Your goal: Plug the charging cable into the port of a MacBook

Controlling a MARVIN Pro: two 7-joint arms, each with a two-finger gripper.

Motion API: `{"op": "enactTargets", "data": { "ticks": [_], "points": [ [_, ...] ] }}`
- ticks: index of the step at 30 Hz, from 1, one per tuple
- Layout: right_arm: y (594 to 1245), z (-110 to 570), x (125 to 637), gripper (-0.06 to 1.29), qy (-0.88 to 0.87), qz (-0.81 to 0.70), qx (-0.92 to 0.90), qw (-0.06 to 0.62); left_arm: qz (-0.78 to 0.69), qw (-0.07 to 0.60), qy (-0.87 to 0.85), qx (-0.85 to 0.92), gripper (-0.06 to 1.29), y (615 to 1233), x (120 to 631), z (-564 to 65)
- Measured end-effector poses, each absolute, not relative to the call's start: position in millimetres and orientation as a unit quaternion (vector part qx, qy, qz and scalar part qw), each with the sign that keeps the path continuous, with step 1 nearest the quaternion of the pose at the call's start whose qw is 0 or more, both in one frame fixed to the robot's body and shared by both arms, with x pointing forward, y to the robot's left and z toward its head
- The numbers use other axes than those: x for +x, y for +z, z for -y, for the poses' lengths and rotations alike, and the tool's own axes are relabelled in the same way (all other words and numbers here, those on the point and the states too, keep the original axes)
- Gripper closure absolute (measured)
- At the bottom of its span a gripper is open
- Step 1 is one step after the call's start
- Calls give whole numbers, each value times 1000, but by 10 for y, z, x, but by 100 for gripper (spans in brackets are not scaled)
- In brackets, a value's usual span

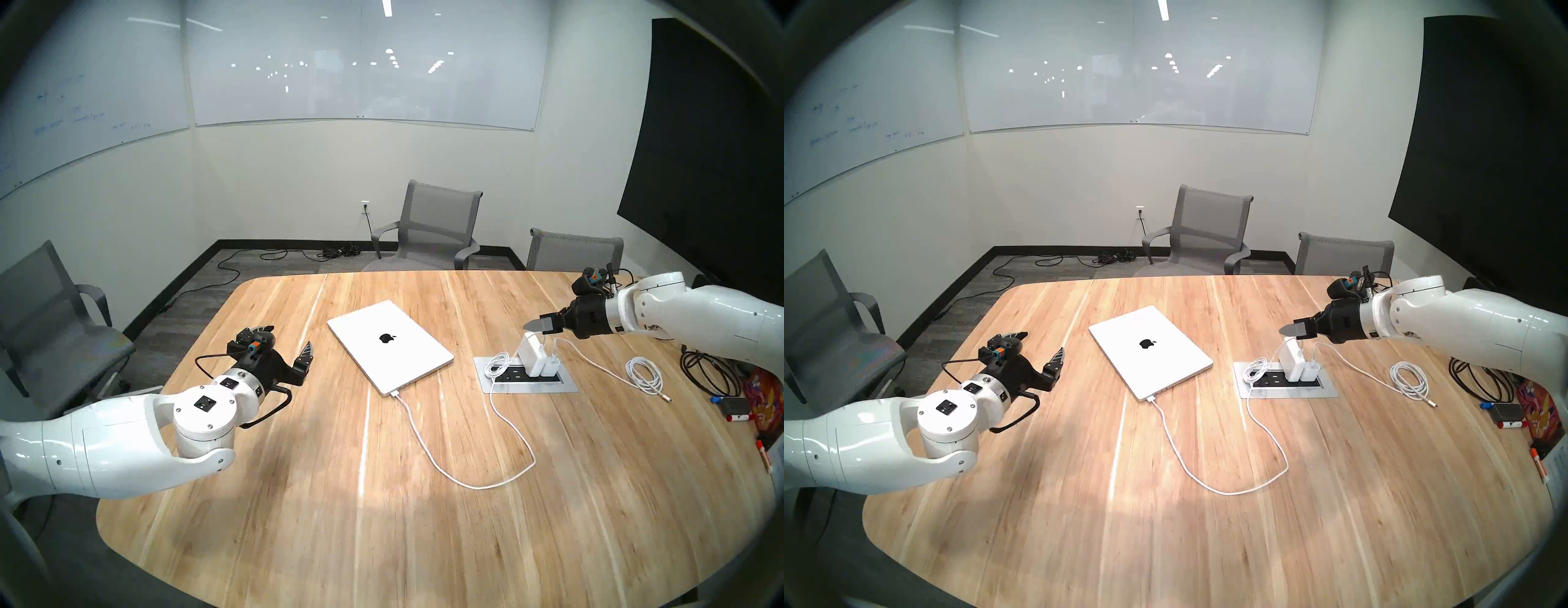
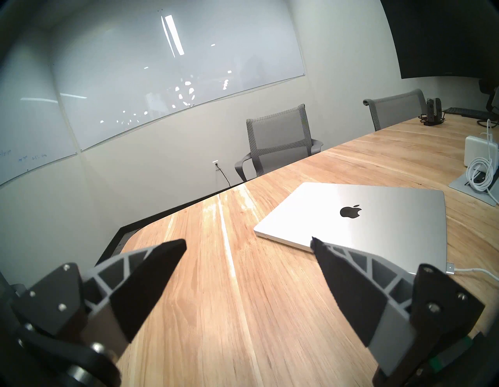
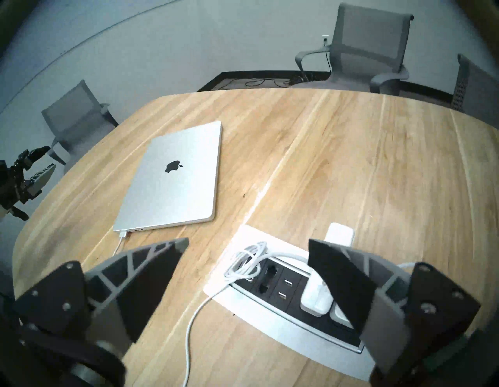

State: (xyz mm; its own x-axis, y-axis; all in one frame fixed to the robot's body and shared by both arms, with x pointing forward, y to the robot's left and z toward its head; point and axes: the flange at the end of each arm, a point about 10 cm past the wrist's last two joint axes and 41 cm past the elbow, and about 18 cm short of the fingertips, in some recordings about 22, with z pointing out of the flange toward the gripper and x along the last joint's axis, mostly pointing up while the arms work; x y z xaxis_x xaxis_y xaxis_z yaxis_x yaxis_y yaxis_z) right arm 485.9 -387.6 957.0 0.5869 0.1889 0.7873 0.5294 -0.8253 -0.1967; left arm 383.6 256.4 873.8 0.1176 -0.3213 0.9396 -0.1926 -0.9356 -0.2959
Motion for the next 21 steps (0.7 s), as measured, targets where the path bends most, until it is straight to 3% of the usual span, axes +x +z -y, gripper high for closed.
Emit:
{"op": "enactTargets", "data": {
  "ticks": [21],
  "points": [
    [9231,3799,4181,4,-457,259,-844,110,-172,50,-642,-746,1,8739,3837,-2563]
  ]
}}
